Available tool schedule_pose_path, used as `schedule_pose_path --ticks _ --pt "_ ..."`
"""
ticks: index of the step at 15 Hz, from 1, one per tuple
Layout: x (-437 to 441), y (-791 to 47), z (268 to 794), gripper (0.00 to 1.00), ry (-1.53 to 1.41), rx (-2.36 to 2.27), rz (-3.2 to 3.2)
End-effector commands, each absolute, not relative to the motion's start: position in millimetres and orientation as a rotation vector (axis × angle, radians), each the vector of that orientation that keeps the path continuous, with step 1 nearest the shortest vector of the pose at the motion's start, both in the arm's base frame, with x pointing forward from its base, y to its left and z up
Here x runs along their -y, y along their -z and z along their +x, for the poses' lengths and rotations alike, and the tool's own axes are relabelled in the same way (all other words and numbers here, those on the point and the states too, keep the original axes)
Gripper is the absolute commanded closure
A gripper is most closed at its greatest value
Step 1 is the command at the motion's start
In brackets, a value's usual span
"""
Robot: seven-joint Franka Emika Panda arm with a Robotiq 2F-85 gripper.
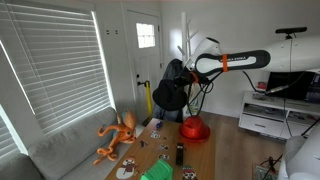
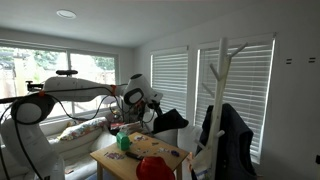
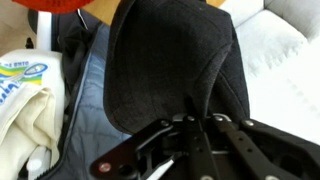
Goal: Hang the black hat on the white stand
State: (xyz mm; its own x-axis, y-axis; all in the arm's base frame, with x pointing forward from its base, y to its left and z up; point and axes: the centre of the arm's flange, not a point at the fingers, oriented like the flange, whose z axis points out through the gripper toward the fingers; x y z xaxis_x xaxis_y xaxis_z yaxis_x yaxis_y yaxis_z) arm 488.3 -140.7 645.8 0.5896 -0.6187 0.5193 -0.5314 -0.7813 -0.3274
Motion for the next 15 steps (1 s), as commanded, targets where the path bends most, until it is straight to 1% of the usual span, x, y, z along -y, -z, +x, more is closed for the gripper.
schedule_pose_path --ticks 1,4,5,7,8,10,15 --pt "153.7 -695.3 459.5 0.98 1.218 -1.03 -2.532" --pt "156.8 -722.8 449.4 0.98 1.407 -1.018 -2.376" --pt "159.5 -714.9 456.8 0.94 1.327 -1.006 -2.477" --pt "159.6 -724.7 452.6 0.94 1.385 -1.004 -2.43" --pt "159.6 -725.0 452.7 0.98 1.389 -1.005 -2.424" --pt "160.5 -724.7 455.9 0.98 1.399 -1.045 -2.387" --pt "166.0 -740.6 448.1 0.98 1.591 -1.07 -2.274"
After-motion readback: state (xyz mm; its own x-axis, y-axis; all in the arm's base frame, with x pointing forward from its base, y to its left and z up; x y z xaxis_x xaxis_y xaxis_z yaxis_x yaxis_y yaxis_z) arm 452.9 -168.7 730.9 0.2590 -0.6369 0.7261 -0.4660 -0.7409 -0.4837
